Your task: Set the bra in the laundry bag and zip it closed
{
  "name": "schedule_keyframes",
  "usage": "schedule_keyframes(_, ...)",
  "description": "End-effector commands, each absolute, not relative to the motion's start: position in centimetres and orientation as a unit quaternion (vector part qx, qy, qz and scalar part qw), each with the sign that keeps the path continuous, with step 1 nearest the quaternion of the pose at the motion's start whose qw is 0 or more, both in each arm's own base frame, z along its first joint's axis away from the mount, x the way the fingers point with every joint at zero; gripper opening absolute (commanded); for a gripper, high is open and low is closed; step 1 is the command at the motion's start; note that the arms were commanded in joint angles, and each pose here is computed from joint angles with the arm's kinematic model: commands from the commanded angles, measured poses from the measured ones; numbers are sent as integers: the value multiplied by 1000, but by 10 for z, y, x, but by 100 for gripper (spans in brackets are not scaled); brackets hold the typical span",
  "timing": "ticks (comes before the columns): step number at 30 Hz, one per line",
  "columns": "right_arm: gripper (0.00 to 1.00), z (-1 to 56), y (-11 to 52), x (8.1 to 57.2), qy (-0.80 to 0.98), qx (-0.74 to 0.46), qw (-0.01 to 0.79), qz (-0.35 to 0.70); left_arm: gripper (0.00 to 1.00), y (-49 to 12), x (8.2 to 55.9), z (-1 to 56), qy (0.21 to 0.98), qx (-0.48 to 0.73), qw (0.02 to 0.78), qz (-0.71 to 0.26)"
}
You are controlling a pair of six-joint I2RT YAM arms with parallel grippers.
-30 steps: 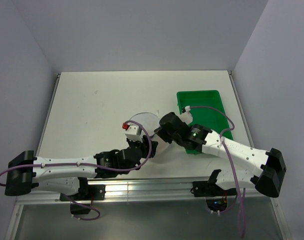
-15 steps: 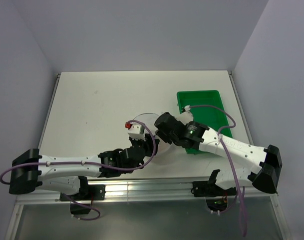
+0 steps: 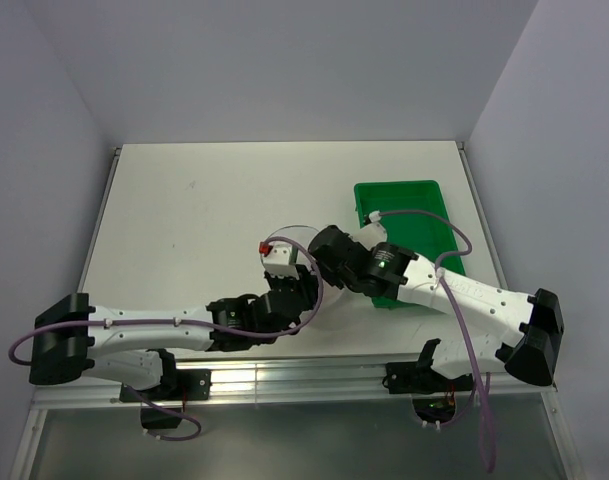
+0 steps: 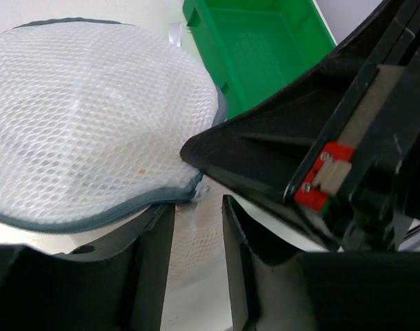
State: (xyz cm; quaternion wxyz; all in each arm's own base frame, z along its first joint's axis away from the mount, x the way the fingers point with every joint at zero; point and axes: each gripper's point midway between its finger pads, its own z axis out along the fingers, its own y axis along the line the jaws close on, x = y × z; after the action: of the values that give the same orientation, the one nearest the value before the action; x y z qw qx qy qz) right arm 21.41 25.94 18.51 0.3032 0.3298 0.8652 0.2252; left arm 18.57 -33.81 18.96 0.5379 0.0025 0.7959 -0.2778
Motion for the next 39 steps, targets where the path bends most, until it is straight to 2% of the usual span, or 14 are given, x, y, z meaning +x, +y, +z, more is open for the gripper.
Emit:
schedule_keyframes(1,0,208,273,214,855,333,309,251,40,-348,195,212,788,-28,541,-291)
schedule_keyframes(4,0,209,277,212,855,327,308,259,36,-344,199,208,793,-36,539,-282)
schedule_keyframes(8,0,208,274,210,854,328,310,257,27,-334,206,209,792,-51,539,-282)
schedule_keyframes(9,0,207,273,210,854,329,311,258,18,-331,208,208,795,-50,538,-275)
schedule_keyframes(12,0,205,268,210,853,329,317,253,0,-327,207,210,795,-47,538,-277)
schedule_keyframes(20,2,190,244,214,852,321,340,236,0,-304,193,218,788,-23,533,-308)
schedule_keyframes(24,1,184,241,216,846,312,344,262,0,-294,187,213,790,-2,524,-319)
schedule_keyframes(29,0,173,234,213,850,304,349,251,12,-290,179,213,787,34,516,-336)
schedule_keyframes(35,0,168,238,215,863,279,351,234,17,-276,177,210,793,34,515,-323)
schedule_keyframes(37,0,167,239,216,866,272,351,231,24,-275,176,211,792,36,516,-326)
schedule_keyframes(39,0,165,241,215,869,269,349,226,18,-275,175,212,792,38,515,-326)
